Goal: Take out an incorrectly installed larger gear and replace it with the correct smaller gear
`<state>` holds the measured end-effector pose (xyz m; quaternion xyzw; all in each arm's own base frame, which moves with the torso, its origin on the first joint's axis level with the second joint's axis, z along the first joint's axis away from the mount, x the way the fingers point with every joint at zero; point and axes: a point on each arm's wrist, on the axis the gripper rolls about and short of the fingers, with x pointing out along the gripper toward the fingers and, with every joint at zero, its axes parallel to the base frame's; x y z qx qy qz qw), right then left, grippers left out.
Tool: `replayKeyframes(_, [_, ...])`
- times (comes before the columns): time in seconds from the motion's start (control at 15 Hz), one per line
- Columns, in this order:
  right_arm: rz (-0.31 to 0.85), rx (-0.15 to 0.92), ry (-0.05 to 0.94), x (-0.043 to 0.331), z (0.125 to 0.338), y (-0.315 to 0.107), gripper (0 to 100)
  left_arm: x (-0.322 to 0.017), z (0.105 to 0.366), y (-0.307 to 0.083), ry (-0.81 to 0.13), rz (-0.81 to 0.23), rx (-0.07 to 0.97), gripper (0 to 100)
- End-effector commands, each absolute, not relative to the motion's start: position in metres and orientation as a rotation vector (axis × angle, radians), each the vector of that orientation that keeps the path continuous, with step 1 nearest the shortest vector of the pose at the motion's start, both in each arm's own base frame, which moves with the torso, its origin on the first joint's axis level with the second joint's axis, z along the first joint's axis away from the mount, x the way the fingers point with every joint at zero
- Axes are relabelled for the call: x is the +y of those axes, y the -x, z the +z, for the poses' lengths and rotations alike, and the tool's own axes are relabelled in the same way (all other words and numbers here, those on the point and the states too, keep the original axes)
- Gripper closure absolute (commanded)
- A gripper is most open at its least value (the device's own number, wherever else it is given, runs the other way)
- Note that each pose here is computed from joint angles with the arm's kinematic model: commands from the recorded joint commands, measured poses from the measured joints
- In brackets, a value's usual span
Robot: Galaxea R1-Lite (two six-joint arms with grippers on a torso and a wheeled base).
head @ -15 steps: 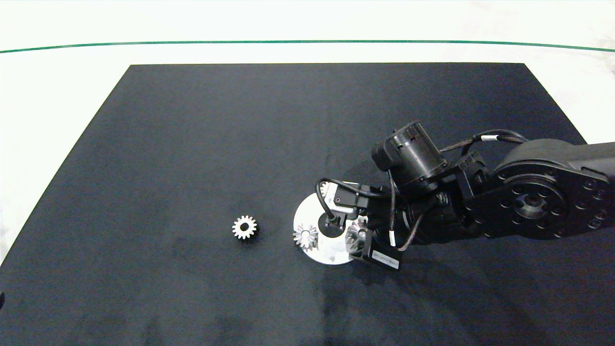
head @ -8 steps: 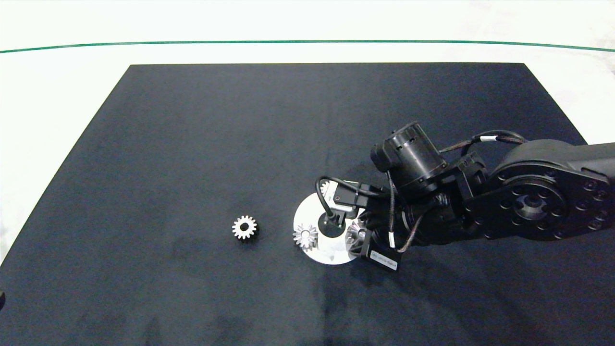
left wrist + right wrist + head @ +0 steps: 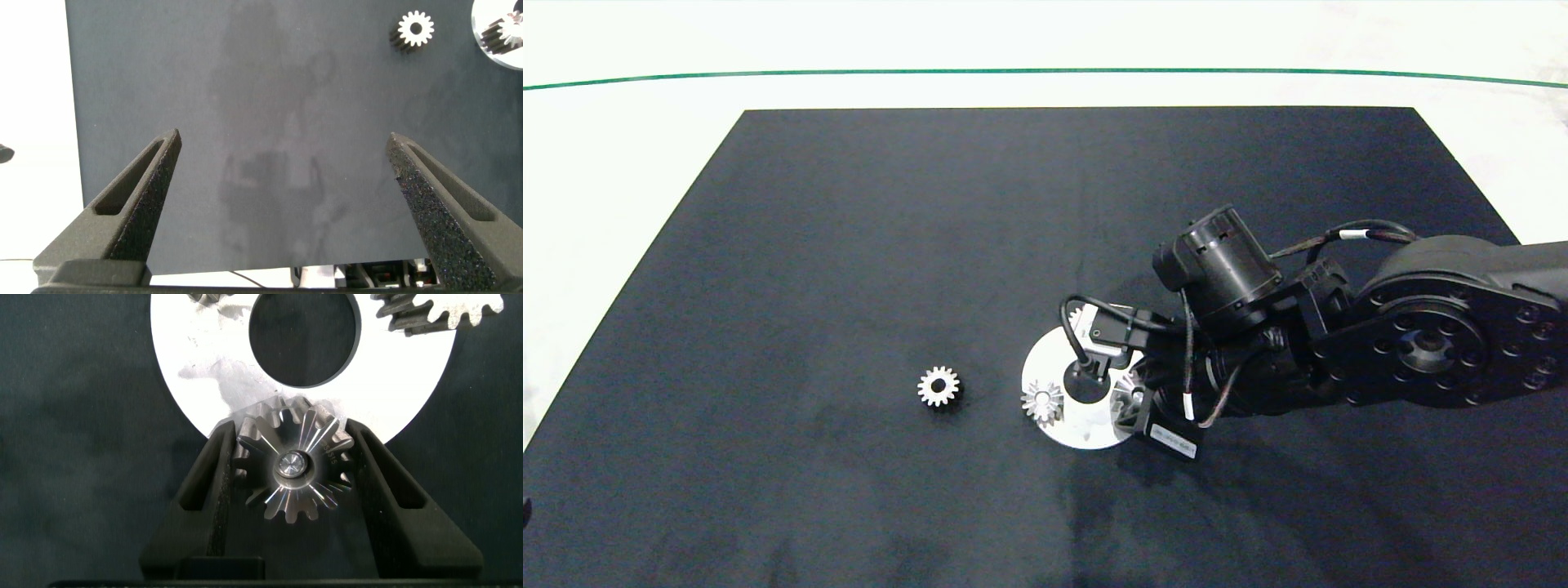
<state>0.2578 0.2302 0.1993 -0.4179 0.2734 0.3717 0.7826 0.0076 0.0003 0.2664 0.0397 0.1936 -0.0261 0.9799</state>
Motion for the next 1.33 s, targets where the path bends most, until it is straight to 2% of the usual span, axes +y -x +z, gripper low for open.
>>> replayKeyframes(0.07, [0.805, 0.591, 0.906, 0.230, 0.199, -0.257, 66, 0.000, 0.266, -0.007, -0.081, -0.052, 0.392, 0])
replayKeyframes(0.27, [0.814, 0.595, 0.905, 0.229, 0.200, -0.256, 72, 0.001, 0.266, -0.006, -0.082, -0.052, 0.388, 0])
replayKeyframes(0.53, [0.815, 0.590, 0.898, 0.227, 0.204, -0.254, 72, 0.001, 0.266, -0.005, -0.082, -0.050, 0.386, 0])
replayKeyframes(1.07, [0.795, 0.488, 0.862, 0.218, 0.238, -0.242, 72, 0.001, 0.266, -0.005, -0.077, -0.038, 0.385, 0])
replayKeyframes(1.33, [0.779, 0.485, 0.837, 0.203, 0.254, -0.229, 72, 0.001, 0.265, -0.005, -0.078, -0.033, 0.388, 0])
